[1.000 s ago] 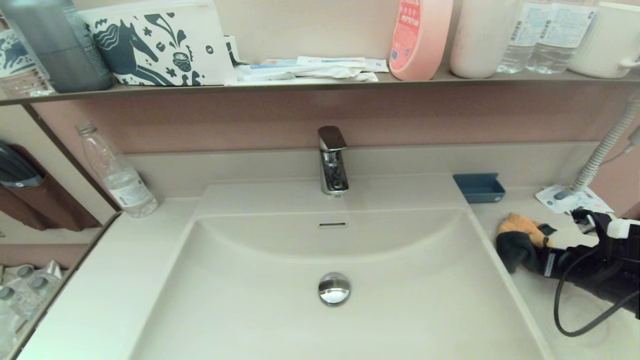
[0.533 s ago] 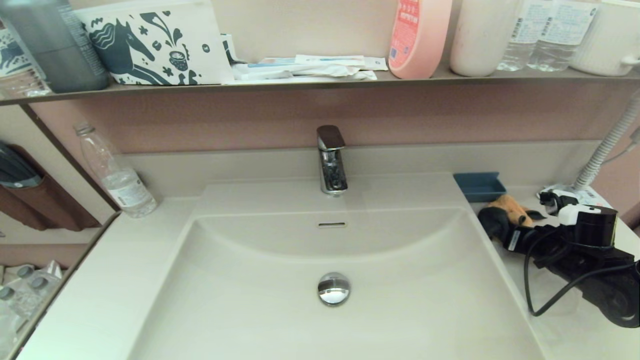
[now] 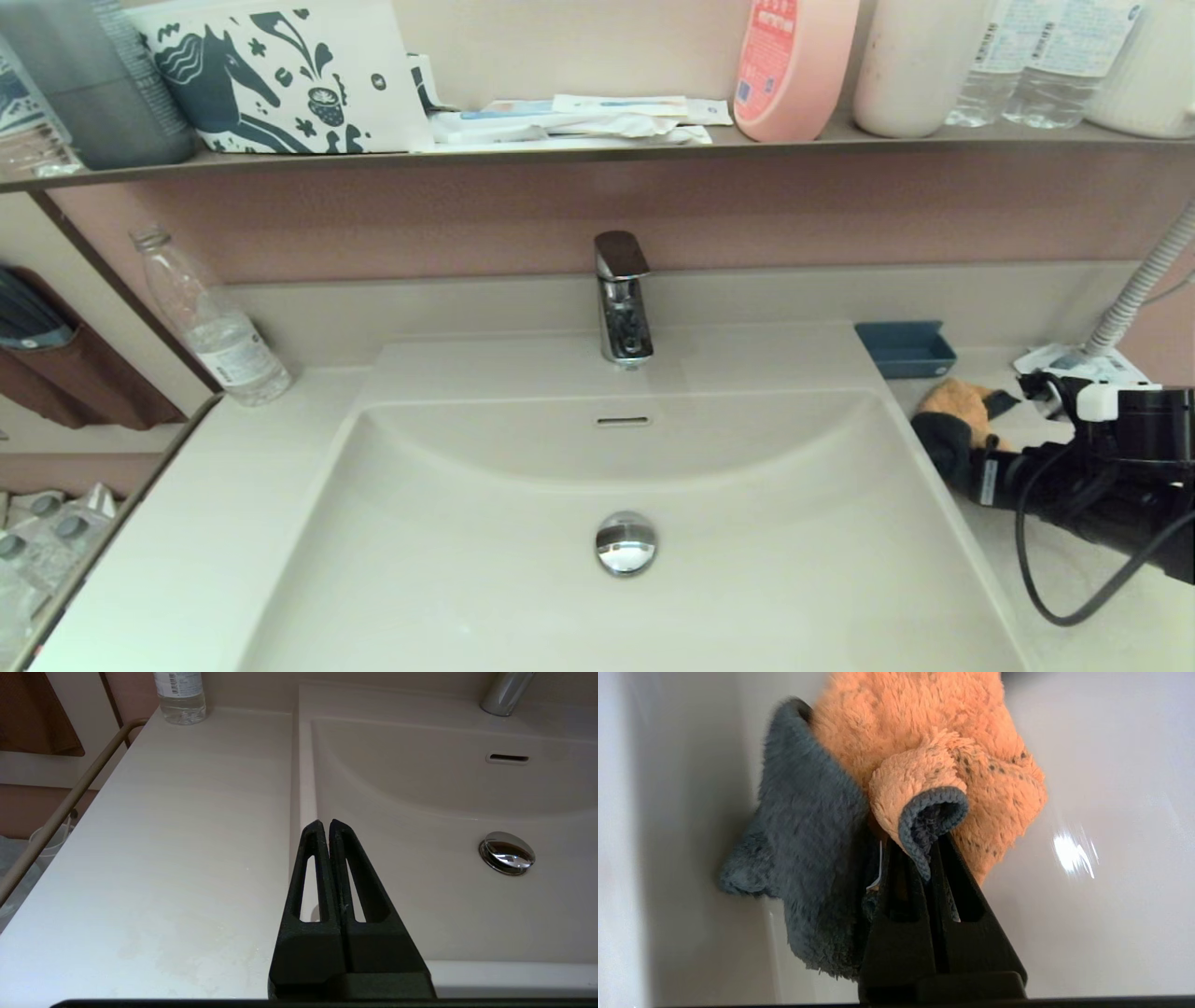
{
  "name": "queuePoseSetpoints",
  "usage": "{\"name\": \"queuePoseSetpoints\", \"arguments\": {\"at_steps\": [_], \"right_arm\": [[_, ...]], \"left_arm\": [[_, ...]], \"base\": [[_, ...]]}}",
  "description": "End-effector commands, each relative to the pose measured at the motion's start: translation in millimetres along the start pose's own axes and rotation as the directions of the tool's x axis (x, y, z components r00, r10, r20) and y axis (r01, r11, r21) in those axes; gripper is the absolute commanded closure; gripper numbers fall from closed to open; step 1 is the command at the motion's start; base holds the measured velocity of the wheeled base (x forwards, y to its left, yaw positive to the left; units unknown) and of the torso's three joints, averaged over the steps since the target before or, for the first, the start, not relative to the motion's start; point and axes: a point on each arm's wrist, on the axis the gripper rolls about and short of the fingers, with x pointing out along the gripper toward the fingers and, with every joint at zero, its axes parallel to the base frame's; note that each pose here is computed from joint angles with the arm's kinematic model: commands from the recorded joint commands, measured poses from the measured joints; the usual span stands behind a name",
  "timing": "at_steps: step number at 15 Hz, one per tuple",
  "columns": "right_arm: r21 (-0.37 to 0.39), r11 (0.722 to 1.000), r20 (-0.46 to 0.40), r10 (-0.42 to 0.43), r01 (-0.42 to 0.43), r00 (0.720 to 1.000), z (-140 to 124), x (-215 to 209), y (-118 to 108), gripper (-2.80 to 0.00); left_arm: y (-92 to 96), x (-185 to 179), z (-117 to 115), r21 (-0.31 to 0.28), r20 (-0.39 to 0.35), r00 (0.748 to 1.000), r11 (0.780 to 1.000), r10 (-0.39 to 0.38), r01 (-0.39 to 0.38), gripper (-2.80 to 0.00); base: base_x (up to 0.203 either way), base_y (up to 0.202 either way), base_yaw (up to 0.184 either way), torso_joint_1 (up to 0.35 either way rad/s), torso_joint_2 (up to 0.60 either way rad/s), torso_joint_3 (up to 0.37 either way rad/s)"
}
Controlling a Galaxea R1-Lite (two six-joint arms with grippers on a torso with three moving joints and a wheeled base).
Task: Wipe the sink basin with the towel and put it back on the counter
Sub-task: Wipe the sink
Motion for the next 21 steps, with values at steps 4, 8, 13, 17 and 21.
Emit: {"name": "queuePoseSetpoints", "arguments": {"at_steps": [4,8,13,17,21], "right_arm": [[-0.031,0.995,-0.261,-0.095,0.090,0.961,-23,-76,-21,0.00],[-0.088,0.986,-0.365,-0.165,0.142,0.916,-41,-122,-40,0.00],[-0.088,0.963,-0.382,-0.268,0.254,0.884,-42,-129,-63,0.00],[-0.009,0.944,-0.330,-0.314,0.329,0.890,-26,-108,-86,0.00],[0.051,0.946,-0.351,-0.282,0.319,0.893,-24,-73,-95,0.00]], "left_arm": [[0.0,0,0,-0.001,-0.001,1.000,1.000,0.001,-0.001,0.00],[0.0,0,0,-0.001,-0.001,1.000,1.000,0.001,-0.001,0.00],[0.0,0,0,-0.001,-0.001,1.000,1.000,0.001,-0.001,0.00],[0.0,0,0,-0.001,0.000,1.000,1.000,0.001,-0.001,0.00],[0.0,0,0,-0.001,0.000,1.000,1.000,0.001,-0.001,0.00]], "base": [[0.000,0.000,0.000,0.000,0.00,0.000],[0.000,0.000,0.000,0.000,0.00,0.000],[0.000,0.000,0.000,0.000,0.00,0.000],[0.000,0.000,0.000,0.000,0.00,0.000],[0.000,0.000,0.000,0.000,0.00,0.000]]}}
